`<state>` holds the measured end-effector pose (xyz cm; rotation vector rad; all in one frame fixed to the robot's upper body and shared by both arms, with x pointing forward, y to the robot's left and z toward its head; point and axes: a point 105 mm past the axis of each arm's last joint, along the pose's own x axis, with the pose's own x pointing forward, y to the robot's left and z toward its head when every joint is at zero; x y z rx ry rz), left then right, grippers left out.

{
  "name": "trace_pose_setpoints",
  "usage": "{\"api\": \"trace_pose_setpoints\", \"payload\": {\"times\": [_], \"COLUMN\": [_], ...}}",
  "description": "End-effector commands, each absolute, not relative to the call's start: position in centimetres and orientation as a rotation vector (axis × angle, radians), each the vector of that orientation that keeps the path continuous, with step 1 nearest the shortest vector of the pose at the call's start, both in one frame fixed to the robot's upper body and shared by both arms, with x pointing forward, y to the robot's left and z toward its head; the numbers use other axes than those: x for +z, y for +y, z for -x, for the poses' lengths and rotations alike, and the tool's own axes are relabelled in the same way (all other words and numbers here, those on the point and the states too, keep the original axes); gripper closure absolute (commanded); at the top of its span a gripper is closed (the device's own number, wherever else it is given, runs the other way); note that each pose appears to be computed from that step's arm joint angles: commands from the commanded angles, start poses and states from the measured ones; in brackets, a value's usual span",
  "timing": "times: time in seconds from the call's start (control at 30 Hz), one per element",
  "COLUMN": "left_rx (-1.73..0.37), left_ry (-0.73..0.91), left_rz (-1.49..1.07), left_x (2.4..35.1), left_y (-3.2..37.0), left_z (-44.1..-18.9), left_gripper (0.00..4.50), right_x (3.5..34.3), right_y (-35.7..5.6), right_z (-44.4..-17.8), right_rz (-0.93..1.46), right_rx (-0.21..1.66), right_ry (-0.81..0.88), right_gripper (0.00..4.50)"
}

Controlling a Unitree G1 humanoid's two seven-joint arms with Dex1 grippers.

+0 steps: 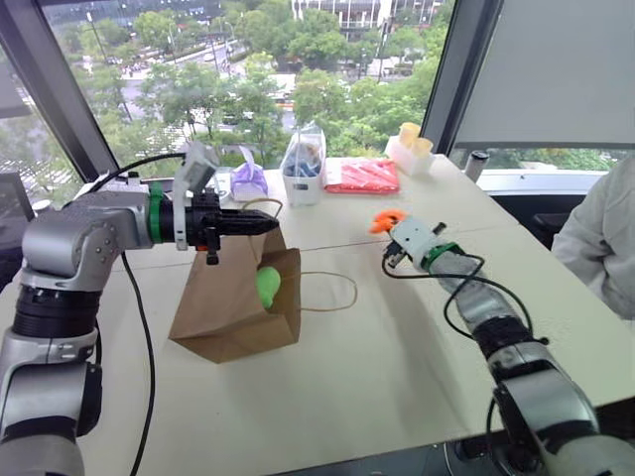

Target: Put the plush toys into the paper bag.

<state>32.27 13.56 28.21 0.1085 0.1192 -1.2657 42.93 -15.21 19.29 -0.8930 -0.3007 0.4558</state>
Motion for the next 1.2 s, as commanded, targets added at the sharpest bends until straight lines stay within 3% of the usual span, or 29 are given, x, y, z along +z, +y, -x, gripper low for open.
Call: {"api": "trace_pose_setpoints", "payload": {"times": [0.03, 0.17, 0.3, 0.53, 0.83, 1.2], "left_rx": [-1.279, -1.296, -1.303, -1.309, -1.305, -1.290], "left_ry": [0.054, 0.054, 0.054, 0.050, 0.045, 0.030], "left_rz": [-0.132, -0.115, -0.109, -0.105, -0.097, -0.081], "left_x": [30.0, 30.0, 30.0, 30.1, 30.5, 30.9], "left_y": [13.6, 13.5, 13.4, 13.4, 13.5, 13.7], "left_z": [-32.0, -32.1, -32.2, -32.1, -31.7, -31.7], "left_gripper": [4.50, 4.50, 4.50, 4.50, 4.50, 4.50], "right_x": [21.7, 21.2, 21.4, 23.5, 24.5, 19.6], "right_y": [-11.9, -8.1, -5.8, -3.2, -1.2, 1.0], "right_z": [-39.2, -34.8, -33.3, -33.9, -35.5, -33.0], "right_rz": [1.012, 1.272, 1.316, 1.205, 1.012, 1.097], "right_rx": [0.660, 0.891, 0.973, 0.945, 0.953, 1.169], "right_ry": [-0.510, -0.688, -0.782, -0.824, -0.743, -0.709], "right_gripper": [4.47, 4.47, 4.47, 4.47, 4.47, 4.47]}}
